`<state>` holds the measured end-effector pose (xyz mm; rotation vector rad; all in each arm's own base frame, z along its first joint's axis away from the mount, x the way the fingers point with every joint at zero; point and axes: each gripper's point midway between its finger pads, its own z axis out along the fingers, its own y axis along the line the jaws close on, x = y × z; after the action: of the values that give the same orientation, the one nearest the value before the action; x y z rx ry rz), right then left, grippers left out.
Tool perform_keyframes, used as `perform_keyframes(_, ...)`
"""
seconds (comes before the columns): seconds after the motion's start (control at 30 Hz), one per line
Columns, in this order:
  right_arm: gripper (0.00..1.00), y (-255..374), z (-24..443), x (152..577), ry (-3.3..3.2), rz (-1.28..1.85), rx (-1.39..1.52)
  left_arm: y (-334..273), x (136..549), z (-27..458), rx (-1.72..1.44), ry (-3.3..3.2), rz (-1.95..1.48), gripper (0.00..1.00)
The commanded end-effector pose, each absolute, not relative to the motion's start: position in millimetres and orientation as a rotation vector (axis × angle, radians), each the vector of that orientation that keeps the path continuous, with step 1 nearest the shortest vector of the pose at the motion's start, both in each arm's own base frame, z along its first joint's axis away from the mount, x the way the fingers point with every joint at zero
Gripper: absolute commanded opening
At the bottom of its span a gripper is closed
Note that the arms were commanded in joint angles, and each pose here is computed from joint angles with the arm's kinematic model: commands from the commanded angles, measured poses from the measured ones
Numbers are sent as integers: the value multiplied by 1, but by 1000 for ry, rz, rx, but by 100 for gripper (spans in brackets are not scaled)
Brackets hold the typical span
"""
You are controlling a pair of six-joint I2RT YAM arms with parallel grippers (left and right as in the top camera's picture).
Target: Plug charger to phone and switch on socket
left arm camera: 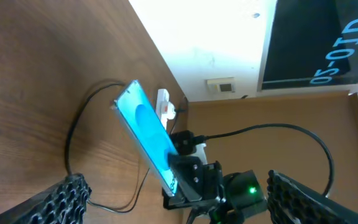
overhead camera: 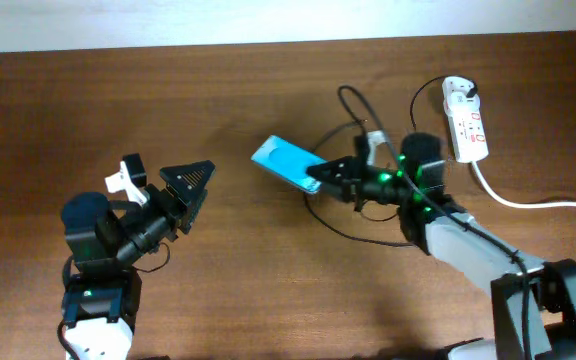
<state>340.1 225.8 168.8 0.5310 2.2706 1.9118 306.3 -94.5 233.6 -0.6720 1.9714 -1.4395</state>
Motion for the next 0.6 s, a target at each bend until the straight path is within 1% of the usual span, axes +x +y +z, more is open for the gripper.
perform_keyframes(0.0,4,242,199,349,2149,1926,532,-95,307,233,-688,1960,-1465,95)
perform_keyframes(0.13,4,262,224,348,2035,1988,530,-94,309,238,-713,1936,-1487,95)
perform_keyframes(0.27,4,280,229,340,2029,2032,548,-91,312,238,-740,1923,-1479,94)
perform_keyframes(0.37,4,293,245,330,1974,2088,481,-90,314,242,-734,1906,-1479,93)
perform_keyframes(0.43,4,301,257,325,1921,2109,434,-90,314,241,-751,1905,-1480,91)
perform_keyframes(0.5,4,310,260,319,1911,2121,420,-87,317,240,-811,1888,-1486,85)
perform_keyframes(0.57,4,315,260,314,1916,2132,413,-86,318,240,-817,1885,-1482,85)
